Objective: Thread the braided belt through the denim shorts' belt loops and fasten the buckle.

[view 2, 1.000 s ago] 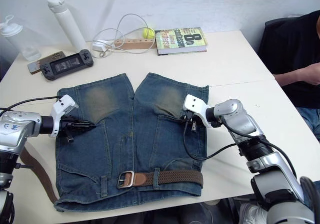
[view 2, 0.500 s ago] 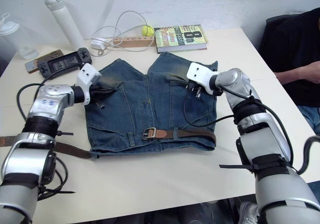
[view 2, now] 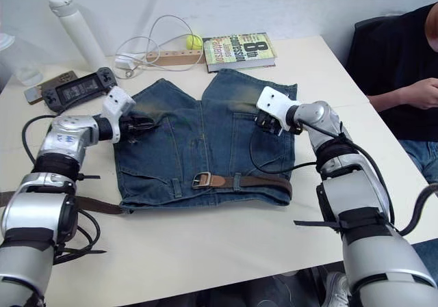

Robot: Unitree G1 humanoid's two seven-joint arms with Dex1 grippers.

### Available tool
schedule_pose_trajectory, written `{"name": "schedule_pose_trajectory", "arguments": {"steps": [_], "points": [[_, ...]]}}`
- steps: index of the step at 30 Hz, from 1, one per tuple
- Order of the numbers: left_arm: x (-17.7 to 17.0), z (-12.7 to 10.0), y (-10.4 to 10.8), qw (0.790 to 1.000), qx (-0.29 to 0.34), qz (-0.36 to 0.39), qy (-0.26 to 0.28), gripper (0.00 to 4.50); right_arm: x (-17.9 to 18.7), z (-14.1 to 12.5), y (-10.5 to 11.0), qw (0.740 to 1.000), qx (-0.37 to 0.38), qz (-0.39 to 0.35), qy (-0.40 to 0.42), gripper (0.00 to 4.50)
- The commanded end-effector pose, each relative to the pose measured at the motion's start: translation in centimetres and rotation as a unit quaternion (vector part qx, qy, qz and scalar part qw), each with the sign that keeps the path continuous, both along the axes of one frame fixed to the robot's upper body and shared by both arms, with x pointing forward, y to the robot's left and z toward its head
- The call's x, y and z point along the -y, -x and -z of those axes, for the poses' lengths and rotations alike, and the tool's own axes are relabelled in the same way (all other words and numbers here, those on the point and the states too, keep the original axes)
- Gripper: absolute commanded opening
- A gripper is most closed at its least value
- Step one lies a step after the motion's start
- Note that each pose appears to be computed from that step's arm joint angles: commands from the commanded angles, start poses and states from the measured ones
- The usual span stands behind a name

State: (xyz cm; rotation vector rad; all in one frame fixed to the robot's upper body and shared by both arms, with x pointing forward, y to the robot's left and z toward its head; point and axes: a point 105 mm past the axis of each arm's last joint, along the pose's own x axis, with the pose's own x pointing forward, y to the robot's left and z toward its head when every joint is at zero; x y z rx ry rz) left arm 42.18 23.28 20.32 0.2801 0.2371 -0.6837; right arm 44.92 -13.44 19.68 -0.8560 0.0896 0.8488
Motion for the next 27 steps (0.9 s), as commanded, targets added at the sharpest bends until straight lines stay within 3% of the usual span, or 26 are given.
{"name": "schedule_pose_trajectory", "arguments": {"steps": [1,3,8,13,16,23,27], "points": [[0.1,-4.5,2.5,0.999,0.019,0.037,0.023,3.60,-1.1,-3.6,2.2,0.994,-0.024,-0.100,-0.032,4.50],[-0.1,-4.9,4.6,0.998,-0.012,0.052,0.041,4.45,-1.7,-3.8,4.3,0.983,-0.085,-0.155,-0.045,4.50],[-2.4,-3.5,9.4,0.993,-0.096,0.019,0.061,4.45,-4.3,-3.9,9.8,0.951,-0.173,-0.248,-0.058,4.50],[-5.4,-1.8,13.3,0.987,-0.140,-0.050,0.064,4.45,-7.8,-3.6,12.7,0.937,-0.185,-0.286,-0.074,4.50],[-5.7,-0.7,15.3,0.985,-0.153,-0.065,0.054,4.50,-9.7,-3.3,13.6,0.929,-0.192,-0.304,-0.083,3.64],[-4.4,1.4,17.9,0.974,-0.169,-0.110,0.103,4.50,-14.0,-1.8,14.3,0.915,-0.196,-0.336,-0.108,0.06],[-3.7,1.4,18.3,0.971,-0.162,-0.117,0.127,4.50,-16.3,-0.3,14.4,0.913,-0.196,-0.342,-0.103,0.06]]}}
